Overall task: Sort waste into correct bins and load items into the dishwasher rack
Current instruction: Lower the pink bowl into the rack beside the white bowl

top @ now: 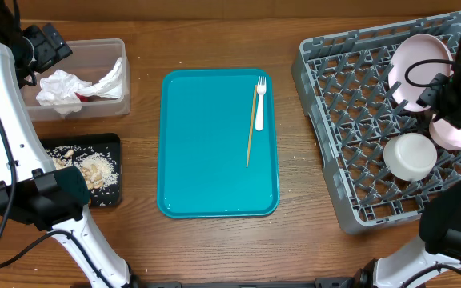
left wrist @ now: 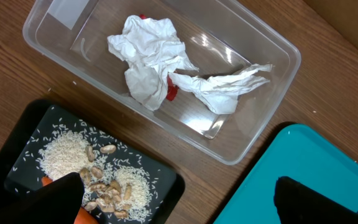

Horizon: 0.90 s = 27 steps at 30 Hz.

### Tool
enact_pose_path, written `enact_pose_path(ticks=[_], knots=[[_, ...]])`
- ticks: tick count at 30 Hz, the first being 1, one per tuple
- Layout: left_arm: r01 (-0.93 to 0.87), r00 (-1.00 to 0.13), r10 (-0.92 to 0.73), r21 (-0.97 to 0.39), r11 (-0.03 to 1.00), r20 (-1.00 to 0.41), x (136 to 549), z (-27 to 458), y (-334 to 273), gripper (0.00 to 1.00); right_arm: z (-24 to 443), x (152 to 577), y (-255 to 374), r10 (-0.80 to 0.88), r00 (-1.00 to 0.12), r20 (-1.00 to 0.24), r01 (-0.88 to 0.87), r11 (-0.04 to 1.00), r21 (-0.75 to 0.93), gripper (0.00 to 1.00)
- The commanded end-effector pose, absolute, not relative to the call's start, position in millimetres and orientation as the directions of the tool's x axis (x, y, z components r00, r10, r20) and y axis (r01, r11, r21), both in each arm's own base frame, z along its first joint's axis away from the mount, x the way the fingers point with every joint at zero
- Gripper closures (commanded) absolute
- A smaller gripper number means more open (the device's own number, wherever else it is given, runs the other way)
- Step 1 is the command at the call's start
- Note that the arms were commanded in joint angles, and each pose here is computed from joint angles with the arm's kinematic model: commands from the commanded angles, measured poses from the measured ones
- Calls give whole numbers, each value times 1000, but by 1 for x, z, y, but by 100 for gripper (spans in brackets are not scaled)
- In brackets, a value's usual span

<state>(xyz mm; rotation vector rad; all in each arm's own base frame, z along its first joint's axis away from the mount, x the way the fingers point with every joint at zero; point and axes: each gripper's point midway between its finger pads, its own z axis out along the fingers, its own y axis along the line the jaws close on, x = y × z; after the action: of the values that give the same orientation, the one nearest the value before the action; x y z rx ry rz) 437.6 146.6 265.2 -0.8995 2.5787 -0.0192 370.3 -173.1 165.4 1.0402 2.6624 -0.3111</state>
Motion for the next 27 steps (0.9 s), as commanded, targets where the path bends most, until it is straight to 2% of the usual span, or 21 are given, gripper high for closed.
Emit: enact_pose_path(ticks=[1, 9, 10, 11, 12, 13, 16, 20, 25, 27], knots=[[-599, -690, -603, -151, 786, -400, 432, 280, 143, 0, 160, 368, -192, 643, -688, -337, 717, 675, -176, 43], [-599, -690, -603, -152, 786, -400, 432, 280, 143, 0, 123, 367, -190, 652, -719, -242, 695, 685, -218, 44], [-599, -690, -603, -152, 786, -400, 432, 280, 143, 0, 123, 367, -190, 652, -719, -242, 695, 685, -217, 48], [-599, -690, -603, -152, 786, -400, 432, 280, 143, 0, 123, 368, -190, 652, -718, -243, 695, 685, -217, 58], [-599, -690, -603, -152, 786, -400, 432, 280, 143, 0, 123, 368, -190, 652, -718, -243, 695, 686, -215, 76], [-599, -690, -603, -152, 786, -400, 432, 280, 143, 0, 122, 368, -187, 654, -719, -235, 694, 691, -203, 85], [-599, -690, -603, -152, 786, -400, 432, 280, 143, 0, 127, 371, -178, 660, -720, -214, 692, 706, -150, 96], [-599, -690, -603, -152, 786, -400, 432, 280, 143, 0, 163, 376, -167, 671, -704, -232, 696, 717, -43, 96], [-599, -690, -603, -152, 786, -400, 432, 280, 143, 0, 250, 366, -160, 722, -619, -310, 659, 692, 295, 96], [-599, -690, -603, -151, 786, -400, 432, 280, 143, 0, 265, 363, -154, 685, -661, -305, 537, 716, 446, 96]])
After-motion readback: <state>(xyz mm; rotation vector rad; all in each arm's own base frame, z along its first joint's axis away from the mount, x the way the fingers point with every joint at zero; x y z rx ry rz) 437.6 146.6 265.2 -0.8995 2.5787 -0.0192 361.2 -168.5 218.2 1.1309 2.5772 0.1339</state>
